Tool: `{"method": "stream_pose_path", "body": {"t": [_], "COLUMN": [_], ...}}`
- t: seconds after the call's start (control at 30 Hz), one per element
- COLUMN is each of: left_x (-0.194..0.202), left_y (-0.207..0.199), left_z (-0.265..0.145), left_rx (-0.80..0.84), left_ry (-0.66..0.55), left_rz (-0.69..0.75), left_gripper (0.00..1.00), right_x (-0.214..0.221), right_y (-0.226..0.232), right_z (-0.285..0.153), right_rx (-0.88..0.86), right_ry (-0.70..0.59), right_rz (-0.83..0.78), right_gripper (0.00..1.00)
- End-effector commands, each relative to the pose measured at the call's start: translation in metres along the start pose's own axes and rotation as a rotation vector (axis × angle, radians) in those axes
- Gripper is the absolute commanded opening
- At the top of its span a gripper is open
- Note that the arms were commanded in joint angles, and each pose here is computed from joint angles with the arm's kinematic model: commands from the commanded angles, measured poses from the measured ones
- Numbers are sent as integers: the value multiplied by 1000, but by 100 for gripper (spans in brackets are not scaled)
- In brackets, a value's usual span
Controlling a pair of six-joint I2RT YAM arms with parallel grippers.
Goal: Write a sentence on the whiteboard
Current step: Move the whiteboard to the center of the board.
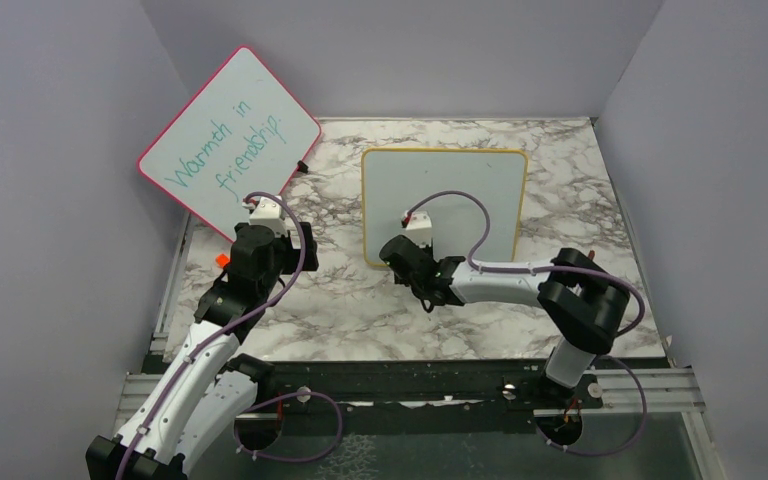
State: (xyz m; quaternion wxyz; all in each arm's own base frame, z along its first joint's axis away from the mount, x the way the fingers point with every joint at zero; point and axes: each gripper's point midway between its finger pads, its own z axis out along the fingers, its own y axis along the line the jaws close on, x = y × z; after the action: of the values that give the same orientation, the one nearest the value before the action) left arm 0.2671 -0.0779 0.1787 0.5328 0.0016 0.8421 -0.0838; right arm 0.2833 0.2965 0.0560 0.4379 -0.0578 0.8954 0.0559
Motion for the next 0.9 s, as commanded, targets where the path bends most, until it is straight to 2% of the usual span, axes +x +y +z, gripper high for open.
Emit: {"method": "stream_pose_path", "body": {"t": [0.0, 0.13, 0.27, 0.33, 0.63, 0.87], "left_x": [-15, -16, -15, -15, -16, -16], "left_y": [-2, -2, -2, -2, -2, 0], "left_z": [-3, -3, -2, -2, -3, -2], "left_rx": [-1, 2, 3, 2, 1, -7], "left_ry": [-42, -43, -39, -39, -40, -42], "left_rz": [-11, -13, -11, -11, -9, -11], "left_gripper": [99, 99, 99, 99, 99, 99], "right_x": [-4, 4, 12, 19, 41, 50], "right_y": [2, 4, 8, 10, 29, 29], "right_z": [11, 13, 6, 3, -18, -29], "right_rx": [56, 38, -12, -41, -205, -244], "right_ry": [-42, -26, -2, 17, 41, 65], "right_rz": [23, -12, -60, -81, -184, -204], "right_gripper": [44, 34, 12, 5, 1, 1]}}
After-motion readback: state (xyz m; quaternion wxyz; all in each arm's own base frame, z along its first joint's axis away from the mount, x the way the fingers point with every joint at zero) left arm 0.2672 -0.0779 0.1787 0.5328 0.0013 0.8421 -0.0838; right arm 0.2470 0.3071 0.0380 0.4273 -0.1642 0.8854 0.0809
